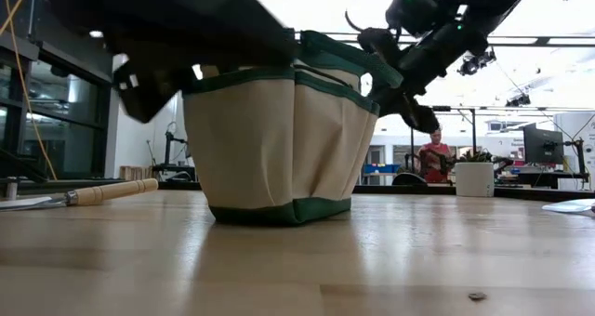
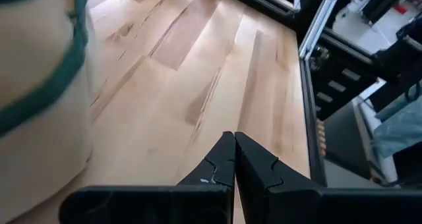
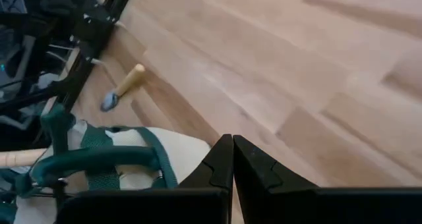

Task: Pick & Place Garden tools in Gardening bag
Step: Adjust the light brown gardening bag

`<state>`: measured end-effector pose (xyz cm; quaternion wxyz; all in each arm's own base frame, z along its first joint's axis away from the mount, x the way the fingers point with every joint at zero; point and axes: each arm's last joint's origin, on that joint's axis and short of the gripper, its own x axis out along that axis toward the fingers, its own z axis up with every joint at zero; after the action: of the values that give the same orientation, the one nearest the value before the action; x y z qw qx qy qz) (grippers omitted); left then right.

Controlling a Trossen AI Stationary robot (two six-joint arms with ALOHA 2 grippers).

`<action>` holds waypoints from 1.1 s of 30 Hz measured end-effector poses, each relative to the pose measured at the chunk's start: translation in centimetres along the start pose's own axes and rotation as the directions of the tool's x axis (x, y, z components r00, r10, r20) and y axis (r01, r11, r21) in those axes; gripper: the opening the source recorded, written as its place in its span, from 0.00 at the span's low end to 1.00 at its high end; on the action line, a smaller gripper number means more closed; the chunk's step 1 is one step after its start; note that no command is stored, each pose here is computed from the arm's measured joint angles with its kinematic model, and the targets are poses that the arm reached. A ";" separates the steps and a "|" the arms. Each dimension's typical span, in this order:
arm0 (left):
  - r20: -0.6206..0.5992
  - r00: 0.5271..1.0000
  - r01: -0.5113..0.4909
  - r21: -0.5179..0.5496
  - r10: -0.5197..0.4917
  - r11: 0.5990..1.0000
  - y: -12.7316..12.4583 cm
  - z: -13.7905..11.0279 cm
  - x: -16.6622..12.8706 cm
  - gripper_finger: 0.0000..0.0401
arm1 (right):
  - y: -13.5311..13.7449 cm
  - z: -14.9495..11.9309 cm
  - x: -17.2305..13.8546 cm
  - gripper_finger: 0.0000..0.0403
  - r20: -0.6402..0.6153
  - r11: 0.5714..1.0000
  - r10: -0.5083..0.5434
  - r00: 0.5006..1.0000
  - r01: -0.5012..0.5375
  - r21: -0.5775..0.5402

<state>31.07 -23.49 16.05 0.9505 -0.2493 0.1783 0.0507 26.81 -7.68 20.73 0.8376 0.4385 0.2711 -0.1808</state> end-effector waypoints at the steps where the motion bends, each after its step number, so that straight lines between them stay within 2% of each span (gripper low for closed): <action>1: 0.007 1.000 0.000 -0.009 0.000 1.000 0.0 0.2 0.4 0.00 | 0.1 -0.2 0.6 0.00 -0.004 1.000 0.008 1.000 -0.008 0.001; 8: 0.014 0.999 -0.046 -0.022 0.046 0.999 1.4 1.5 1.8 0.00 | -0.3 -0.7 3.5 0.00 0.018 1.000 0.000 1.000 0.000 0.022; 15: -0.010 0.993 -0.116 -0.008 0.116 0.993 2.8 2.0 2.6 0.00 | -1.1 -1.1 5.0 0.00 -0.052 0.999 0.028 0.998 -0.025 0.047; 24: -0.080 0.979 -0.186 0.032 0.188 0.982 3.8 1.3 2.5 0.00 | -0.5 -2.3 5.3 0.00 -0.144 0.998 0.062 0.988 -0.059 0.023; 29: -0.135 0.960 -0.240 0.045 0.244 0.970 4.4 0.9 2.2 0.00 | -0.5 -2.9 5.3 0.00 -0.176 0.999 0.046 0.983 -0.045 0.014; 33: -0.156 0.956 -0.243 0.052 0.248 0.969 4.5 0.8 2.1 0.00 | -0.3 -3.3 5.3 0.00 -0.198 0.999 0.038 0.979 -0.038 0.007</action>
<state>32.42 -19.15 13.85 0.9231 -0.2131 0.2852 0.1452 29.87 -5.42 15.72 0.8089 0.4609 0.3445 -0.1207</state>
